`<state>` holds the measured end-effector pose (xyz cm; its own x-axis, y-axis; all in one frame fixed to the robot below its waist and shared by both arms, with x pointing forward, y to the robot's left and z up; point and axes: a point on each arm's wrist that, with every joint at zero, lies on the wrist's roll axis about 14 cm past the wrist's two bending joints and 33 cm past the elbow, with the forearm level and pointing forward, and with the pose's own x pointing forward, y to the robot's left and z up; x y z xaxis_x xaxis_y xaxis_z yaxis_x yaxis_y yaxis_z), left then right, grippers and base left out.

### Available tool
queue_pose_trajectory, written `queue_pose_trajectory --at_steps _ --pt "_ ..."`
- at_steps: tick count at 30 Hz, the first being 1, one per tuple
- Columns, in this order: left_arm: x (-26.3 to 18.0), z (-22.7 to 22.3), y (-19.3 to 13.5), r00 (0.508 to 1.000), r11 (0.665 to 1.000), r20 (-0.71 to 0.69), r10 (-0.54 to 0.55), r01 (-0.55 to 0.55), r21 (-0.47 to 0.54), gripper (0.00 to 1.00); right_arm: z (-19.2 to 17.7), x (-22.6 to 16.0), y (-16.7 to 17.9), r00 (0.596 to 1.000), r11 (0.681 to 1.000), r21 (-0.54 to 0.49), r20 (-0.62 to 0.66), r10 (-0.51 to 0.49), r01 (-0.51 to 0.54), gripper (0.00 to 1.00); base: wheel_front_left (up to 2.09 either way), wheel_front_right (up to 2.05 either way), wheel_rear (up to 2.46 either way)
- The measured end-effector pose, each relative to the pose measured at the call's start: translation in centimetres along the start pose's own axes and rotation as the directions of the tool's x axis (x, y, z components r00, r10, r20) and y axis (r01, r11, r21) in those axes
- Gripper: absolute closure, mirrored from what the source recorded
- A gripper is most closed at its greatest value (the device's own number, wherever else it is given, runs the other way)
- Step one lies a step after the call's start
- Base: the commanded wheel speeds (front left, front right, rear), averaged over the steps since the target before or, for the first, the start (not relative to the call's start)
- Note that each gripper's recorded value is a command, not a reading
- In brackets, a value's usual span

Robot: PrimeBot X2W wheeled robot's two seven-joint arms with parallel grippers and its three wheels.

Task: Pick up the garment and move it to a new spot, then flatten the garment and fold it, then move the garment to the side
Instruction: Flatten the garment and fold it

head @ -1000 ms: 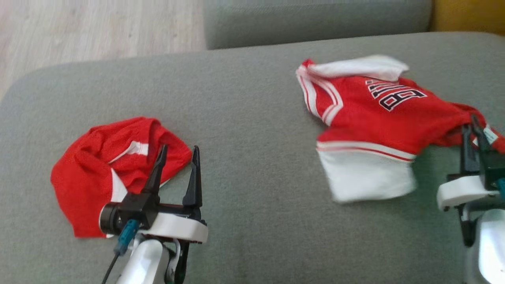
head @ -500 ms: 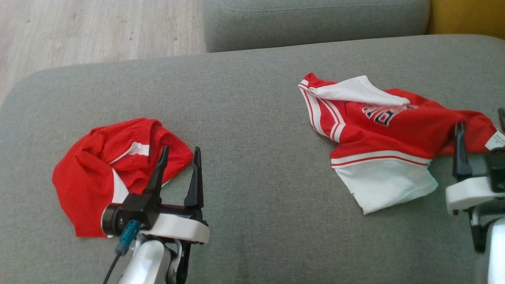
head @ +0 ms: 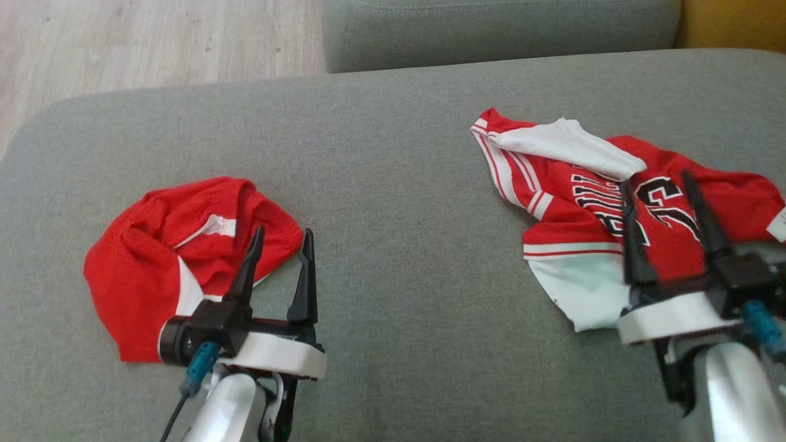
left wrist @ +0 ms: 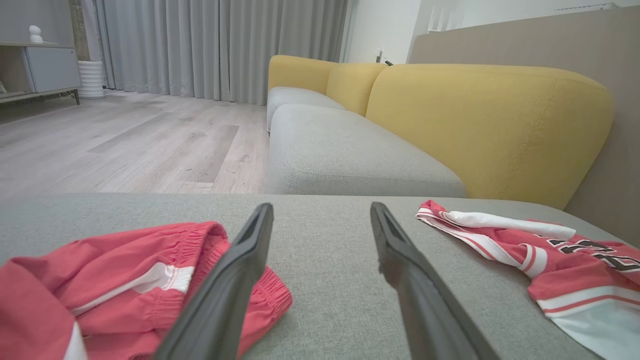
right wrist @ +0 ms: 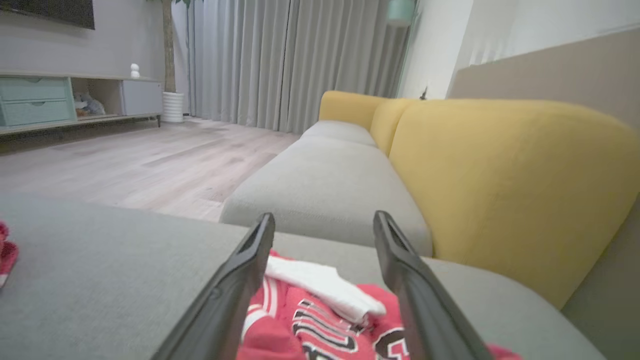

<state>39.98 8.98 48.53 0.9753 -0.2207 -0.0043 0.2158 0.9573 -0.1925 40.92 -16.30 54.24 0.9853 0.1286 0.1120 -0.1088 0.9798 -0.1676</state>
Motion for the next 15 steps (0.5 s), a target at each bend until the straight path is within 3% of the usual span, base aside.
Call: queue_pose_trajectory --at_steps 7,15 --pt "0.1 -1.0 0.8 0.999 1.000 -0.027 0.021 -0.021 -0.004 0.00 -6.1 -0.7 3.4 0.978 0.991 0.114 -0.186 0.092 -0.072 0.00 0.00 0.00 0.00" --pt "1.1 -1.4 1.2 0.999 1.000 -0.039 0.022 -0.022 -0.001 0.00 -13.1 -1.1 7.4 0.871 0.972 0.173 -0.440 0.220 -0.158 0.00 0.00 0.00 0.00"
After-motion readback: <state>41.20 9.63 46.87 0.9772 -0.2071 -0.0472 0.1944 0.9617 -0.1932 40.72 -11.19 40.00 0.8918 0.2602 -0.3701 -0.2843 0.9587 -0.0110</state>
